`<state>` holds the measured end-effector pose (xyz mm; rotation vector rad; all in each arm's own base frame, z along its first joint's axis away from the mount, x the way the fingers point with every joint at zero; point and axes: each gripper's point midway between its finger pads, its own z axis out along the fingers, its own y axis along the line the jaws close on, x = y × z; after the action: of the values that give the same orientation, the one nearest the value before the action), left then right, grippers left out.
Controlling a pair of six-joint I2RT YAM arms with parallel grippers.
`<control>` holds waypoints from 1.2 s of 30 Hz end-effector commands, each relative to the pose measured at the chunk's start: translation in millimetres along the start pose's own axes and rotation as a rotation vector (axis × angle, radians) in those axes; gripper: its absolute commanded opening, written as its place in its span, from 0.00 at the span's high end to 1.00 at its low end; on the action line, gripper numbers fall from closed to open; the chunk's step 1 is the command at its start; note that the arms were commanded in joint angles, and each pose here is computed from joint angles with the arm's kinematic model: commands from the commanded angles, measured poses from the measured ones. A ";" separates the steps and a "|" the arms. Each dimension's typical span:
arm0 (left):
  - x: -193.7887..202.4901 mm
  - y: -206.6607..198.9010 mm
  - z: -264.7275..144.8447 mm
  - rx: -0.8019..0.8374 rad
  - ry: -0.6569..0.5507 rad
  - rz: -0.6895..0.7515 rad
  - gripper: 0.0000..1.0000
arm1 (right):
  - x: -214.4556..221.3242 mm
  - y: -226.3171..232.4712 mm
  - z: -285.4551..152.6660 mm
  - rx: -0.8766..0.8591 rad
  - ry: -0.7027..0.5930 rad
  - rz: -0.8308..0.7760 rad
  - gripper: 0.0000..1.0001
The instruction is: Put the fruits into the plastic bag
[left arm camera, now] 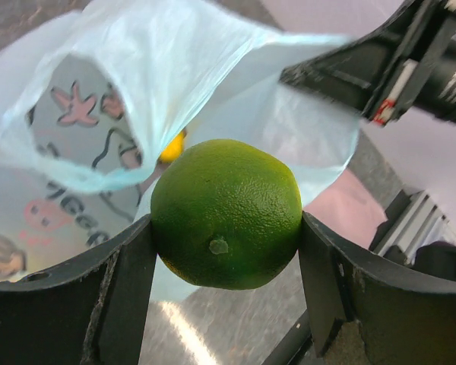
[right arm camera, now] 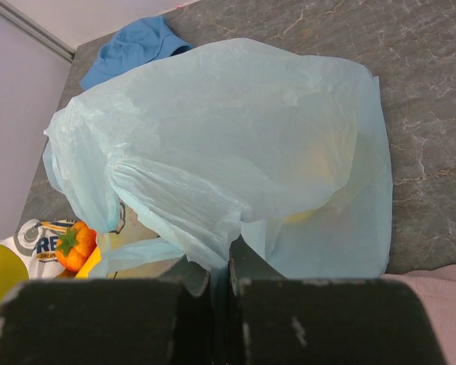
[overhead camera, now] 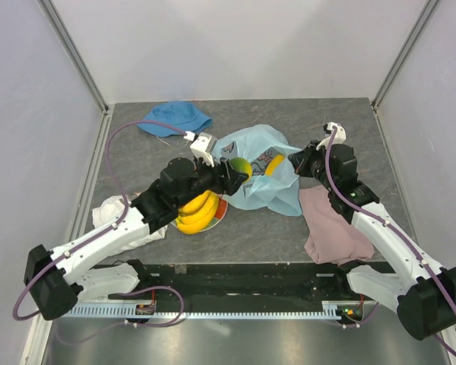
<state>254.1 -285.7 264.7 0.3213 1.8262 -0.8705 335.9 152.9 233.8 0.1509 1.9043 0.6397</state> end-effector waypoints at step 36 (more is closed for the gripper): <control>32.4 2.4 161.6 0.090 0.115 0.037 0.46 | -6.3 8.7 -0.7 -0.040 -0.018 0.011 1.00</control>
<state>344.1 -385.7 188.1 0.4590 1.9488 -0.8877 333.8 155.5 234.9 0.1494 1.9052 0.6626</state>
